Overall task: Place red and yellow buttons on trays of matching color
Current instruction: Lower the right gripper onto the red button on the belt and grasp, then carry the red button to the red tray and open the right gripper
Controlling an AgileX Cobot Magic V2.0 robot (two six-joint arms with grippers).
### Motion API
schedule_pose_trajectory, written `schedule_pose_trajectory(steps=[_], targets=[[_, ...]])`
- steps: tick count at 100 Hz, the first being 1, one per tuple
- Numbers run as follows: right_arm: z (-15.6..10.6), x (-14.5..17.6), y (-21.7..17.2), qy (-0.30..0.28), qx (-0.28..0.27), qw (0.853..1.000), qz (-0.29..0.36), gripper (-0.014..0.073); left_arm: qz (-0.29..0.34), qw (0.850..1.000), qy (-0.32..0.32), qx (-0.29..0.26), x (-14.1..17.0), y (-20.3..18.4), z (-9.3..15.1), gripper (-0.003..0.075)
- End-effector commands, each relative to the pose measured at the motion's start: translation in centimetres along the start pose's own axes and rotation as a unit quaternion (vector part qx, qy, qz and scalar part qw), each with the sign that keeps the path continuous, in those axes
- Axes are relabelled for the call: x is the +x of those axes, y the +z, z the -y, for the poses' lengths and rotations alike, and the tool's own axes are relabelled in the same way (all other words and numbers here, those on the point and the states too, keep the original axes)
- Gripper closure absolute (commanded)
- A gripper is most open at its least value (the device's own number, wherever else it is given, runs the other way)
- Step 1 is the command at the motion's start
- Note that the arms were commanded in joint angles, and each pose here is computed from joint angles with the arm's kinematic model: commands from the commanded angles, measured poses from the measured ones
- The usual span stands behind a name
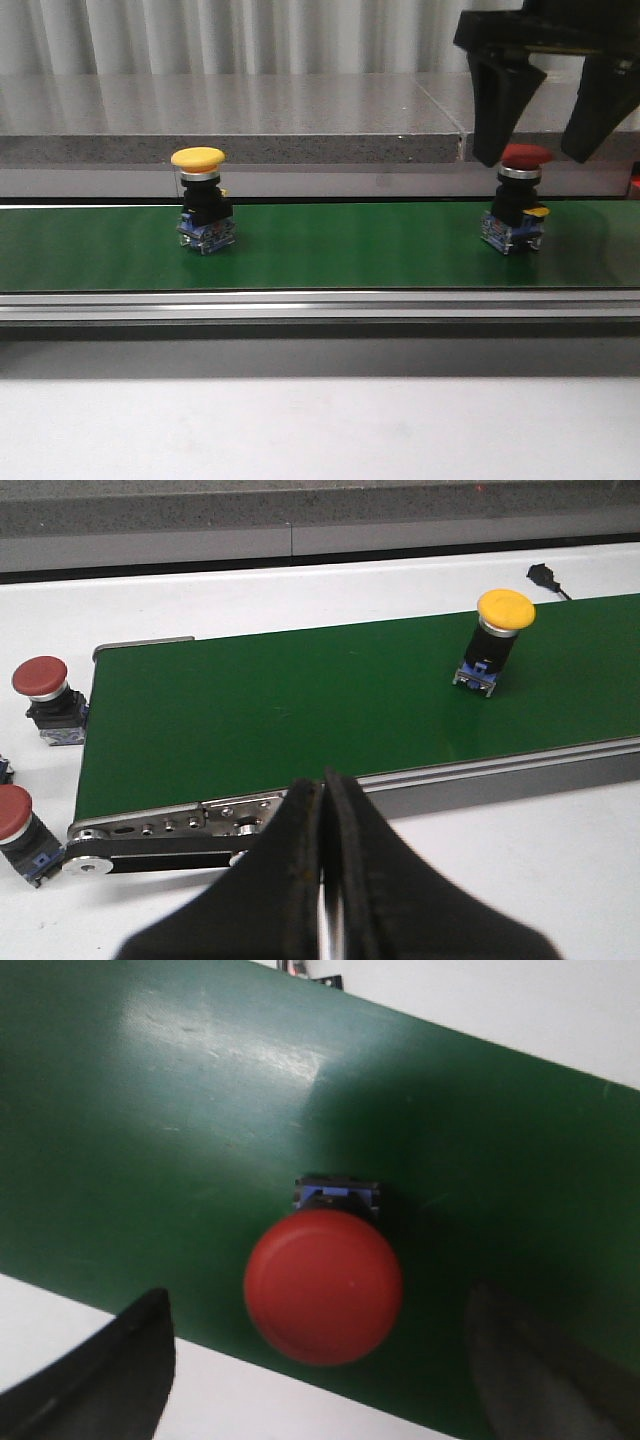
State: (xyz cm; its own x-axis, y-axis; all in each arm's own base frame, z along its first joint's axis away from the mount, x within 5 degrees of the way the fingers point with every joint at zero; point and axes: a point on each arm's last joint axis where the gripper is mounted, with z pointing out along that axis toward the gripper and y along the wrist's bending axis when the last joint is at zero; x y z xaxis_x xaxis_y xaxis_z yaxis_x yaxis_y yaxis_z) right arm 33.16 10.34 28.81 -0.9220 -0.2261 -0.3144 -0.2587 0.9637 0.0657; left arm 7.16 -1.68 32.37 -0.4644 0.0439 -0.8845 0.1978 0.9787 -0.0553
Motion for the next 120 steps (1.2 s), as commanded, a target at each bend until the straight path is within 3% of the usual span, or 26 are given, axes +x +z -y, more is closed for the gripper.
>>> schedule_pose_trajectory(steps=[1, 12, 32, 41, 71, 97, 120], targets=[[0.6, -0.8, -1.5, -0.001, 0.015, 0.999, 0.035, 0.0004, 0.047, 0.999, -0.003, 0.010, -1.4, -0.3, 0.2, 0.0741], [1.4, -1.1, -0.7, 0.005, 0.022, 0.999, 0.034, 0.0068, 0.047, 0.999, -0.003, 0.010, -1.4, -0.3, 0.2, 0.0741], [1.6, -1.3, -0.4, 0.008, 0.024, 0.999, 0.038, 0.0423, 0.047, 0.999, -0.003, 0.010, -1.4, -0.3, 0.2, 0.0741], [1.6, -1.3, -0.7, 0.008, 0.024, 0.999, 0.045, 0.0490, 0.047, 0.999, -0.003, 0.010, -1.4, -0.3, 0.2, 0.0741], [3.8, -0.6, -4.4, 0.055, 0.037, 0.993, 0.093, 0.0499, 0.047, 0.999, -0.003, 0.010, -1.4, -0.3, 0.2, 0.0741], [9.9, 0.6, -6.1, 0.140, 0.077, 0.982, 0.105, 0.0499, 0.047, 0.999, -0.003, 0.010, -1.4, -0.3, 0.2, 0.0741], [15.9, 2.6, -7.2, 0.225, 0.115, 0.962, 0.107, 0.0499, 0.047, 0.999, -0.003, 0.010, -1.4, -0.3, 0.2, 0.0741]])
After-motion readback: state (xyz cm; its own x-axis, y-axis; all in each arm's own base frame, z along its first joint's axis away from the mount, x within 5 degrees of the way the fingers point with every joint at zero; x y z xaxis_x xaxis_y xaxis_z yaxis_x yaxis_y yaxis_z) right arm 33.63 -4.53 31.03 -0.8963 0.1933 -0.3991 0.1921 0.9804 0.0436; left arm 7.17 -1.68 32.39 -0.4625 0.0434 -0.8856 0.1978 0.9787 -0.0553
